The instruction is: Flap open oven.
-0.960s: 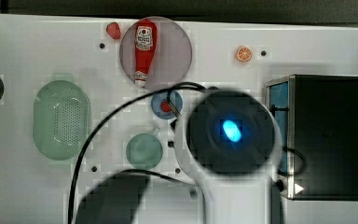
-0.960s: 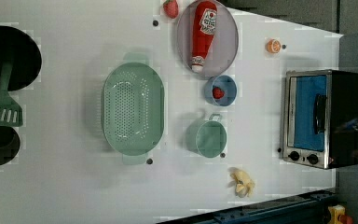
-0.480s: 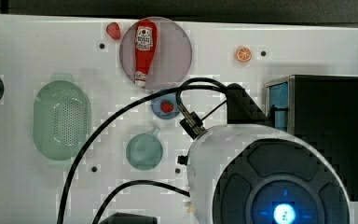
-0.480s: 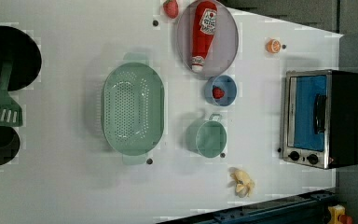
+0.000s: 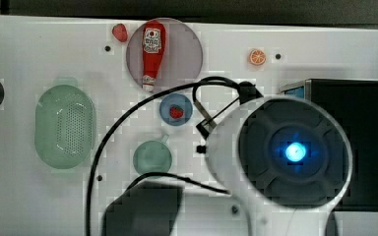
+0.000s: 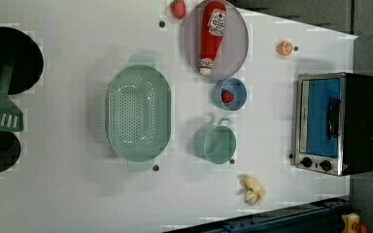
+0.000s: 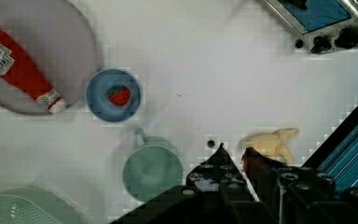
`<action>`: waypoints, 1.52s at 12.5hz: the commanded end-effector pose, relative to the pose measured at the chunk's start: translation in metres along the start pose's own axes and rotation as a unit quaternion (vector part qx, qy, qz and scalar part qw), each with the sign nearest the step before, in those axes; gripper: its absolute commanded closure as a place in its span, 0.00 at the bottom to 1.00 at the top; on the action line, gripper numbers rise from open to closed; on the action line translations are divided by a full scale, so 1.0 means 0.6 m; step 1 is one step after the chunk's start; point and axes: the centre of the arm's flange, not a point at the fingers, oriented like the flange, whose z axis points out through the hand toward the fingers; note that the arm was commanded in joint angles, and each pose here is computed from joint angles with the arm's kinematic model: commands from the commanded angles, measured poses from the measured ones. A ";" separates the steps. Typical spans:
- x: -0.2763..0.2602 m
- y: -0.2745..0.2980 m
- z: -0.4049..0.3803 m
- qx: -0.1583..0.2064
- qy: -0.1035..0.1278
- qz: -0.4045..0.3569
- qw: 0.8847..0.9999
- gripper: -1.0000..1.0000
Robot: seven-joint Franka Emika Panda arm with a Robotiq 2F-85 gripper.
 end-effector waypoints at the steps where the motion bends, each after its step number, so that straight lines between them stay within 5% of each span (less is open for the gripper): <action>1: 0.068 0.057 0.027 0.007 -0.012 -0.075 0.997 0.83; 3: 0.111 0.081 0.066 0.006 -0.009 -0.162 0.987 0.83; 7: 0.192 0.130 0.152 0.002 0.032 -0.309 0.951 0.83; 14: 0.280 0.205 0.317 -0.005 0.105 -0.389 0.915 0.83; 16: 0.297 0.211 0.353 -0.012 0.114 -0.385 0.916 0.83; 19: 0.306 0.213 0.414 -0.024 0.083 -0.383 0.920 0.83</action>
